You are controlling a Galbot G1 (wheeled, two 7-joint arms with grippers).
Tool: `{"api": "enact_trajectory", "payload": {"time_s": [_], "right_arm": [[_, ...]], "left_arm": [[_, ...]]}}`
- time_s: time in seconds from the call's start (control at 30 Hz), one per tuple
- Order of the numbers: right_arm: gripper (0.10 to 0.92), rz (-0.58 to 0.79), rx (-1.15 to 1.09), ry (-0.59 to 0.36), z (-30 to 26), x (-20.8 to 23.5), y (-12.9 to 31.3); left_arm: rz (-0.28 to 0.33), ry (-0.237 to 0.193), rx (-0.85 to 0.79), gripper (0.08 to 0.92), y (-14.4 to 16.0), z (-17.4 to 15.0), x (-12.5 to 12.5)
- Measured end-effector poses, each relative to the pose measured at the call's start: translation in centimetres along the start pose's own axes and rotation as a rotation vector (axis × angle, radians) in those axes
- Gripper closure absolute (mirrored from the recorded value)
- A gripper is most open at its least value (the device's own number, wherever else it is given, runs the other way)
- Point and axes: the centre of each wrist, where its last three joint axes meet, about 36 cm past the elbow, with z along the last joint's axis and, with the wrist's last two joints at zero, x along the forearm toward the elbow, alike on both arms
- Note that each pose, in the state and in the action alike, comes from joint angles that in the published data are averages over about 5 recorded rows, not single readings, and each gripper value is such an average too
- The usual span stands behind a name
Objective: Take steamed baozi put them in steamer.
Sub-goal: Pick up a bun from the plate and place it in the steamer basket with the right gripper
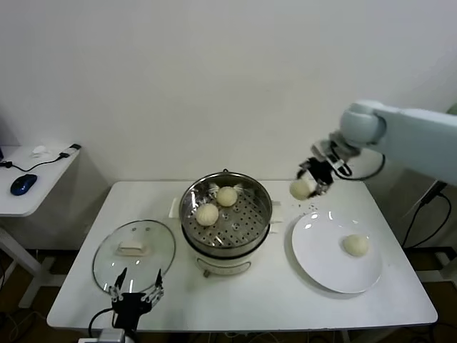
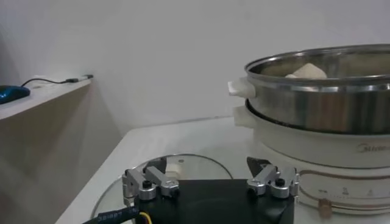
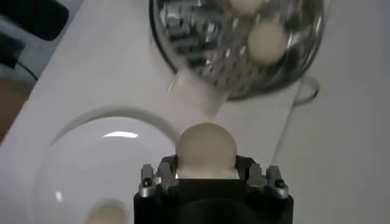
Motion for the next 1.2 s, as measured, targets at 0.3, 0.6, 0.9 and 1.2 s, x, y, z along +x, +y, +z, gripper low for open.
{"api": "enact_trajectory", "payload": {"time_s": [0.3,0.6,0.9,1.2], "right_arm": [[0.386,-0.096,0.452,-0.073,-8.9,-3.5,-4.1],[0.386,-0.154,0.669,-0.15,-13.5,-10.7,-5.0],[0.375,-0.168,0.759,-0.188,-15.2,-15.8,-5.4],[0.266,-0.159,0.788,-0.19,-14.9,-17.3,-6.1]], "left_arm": [[0.0,-0.005,-0.002,0.177,0.0,-0.2,0.1],[-0.005,0.002,0.0,0.177,0.0,0.1,0.1],[-0.01,0.005,0.002,0.177,0.1,0.3,0.0],[-0.011,0.006,0.004,0.177,0.1,0.3,0.0]]}}
